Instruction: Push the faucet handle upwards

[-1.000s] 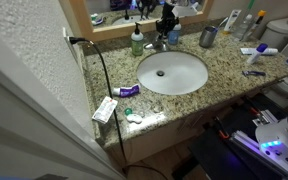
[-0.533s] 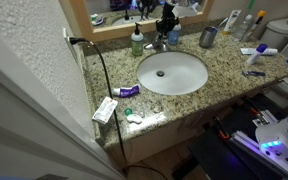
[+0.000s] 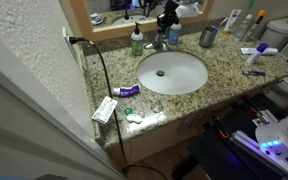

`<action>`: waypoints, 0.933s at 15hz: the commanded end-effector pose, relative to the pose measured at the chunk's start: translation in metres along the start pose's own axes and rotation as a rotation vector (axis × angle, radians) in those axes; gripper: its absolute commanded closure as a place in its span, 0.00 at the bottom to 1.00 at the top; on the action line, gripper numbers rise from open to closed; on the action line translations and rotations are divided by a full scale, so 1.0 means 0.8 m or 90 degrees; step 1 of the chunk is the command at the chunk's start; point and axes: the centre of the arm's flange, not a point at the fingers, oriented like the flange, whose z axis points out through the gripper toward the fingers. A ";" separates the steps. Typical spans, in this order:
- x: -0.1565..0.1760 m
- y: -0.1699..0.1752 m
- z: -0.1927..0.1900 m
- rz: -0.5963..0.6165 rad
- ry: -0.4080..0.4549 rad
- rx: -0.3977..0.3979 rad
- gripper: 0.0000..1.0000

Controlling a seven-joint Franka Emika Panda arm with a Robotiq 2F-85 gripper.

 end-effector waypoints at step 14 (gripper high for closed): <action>-0.044 -0.024 -0.182 -0.035 -0.083 -0.075 0.07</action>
